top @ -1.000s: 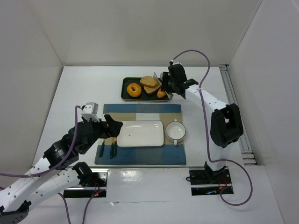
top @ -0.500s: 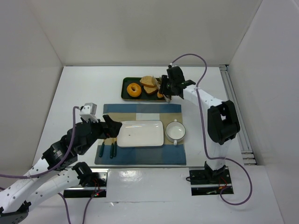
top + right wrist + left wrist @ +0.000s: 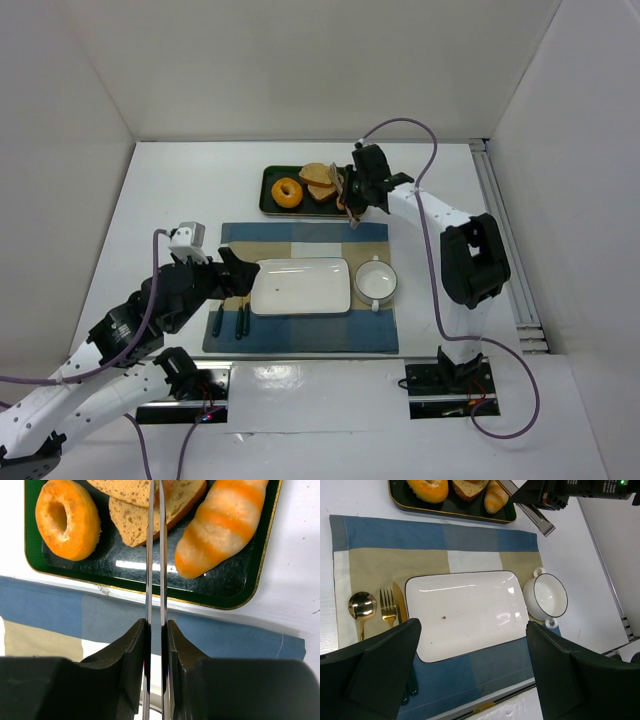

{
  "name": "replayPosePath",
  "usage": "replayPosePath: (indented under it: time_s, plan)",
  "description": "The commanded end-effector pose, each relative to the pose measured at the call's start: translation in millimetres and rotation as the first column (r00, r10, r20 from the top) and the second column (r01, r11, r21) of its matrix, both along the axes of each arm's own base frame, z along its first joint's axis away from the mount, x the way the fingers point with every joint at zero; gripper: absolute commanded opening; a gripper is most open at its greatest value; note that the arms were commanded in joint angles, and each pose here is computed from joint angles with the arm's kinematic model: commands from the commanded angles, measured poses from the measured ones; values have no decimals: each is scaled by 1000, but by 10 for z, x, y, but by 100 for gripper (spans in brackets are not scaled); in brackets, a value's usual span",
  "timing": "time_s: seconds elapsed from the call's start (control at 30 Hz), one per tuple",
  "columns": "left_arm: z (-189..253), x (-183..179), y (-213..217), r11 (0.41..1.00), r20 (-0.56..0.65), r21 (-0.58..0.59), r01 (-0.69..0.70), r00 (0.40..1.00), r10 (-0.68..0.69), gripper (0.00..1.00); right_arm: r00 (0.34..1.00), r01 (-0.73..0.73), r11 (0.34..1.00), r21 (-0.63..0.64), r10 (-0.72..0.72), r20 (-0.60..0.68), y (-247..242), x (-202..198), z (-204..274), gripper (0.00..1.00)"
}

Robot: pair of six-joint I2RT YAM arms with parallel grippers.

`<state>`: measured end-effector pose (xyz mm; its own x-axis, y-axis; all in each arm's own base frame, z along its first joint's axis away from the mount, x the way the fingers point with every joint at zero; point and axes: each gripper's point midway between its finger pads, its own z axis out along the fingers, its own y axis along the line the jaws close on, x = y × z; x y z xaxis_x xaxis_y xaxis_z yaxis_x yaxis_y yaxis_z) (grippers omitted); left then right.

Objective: Place the bread

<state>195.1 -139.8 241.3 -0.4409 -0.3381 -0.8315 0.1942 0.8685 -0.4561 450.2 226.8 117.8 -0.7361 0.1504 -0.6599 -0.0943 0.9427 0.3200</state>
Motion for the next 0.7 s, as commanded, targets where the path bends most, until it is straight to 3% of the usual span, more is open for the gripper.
replayPosePath:
  time_s: [0.0,0.27,0.47,0.67]
  plan:
    - [95,-8,-19,999,16,-43,0,1000,0,100,994,-11,1000,29,8,109,137,58,423,0]
    - [36,-6,2,999,8,-42,-13,1000,13,100,961,-9,999,46,-4,277,239,-340,1329,0]
    - [37,28,62,999,24,-17,-40,999,40,100,973,-40,999,-11,41,228,336,-741,1323,0]
    - [85,127,160,994,58,17,-106,993,105,100,984,-57,998,-22,60,167,566,-1429,1104,0]
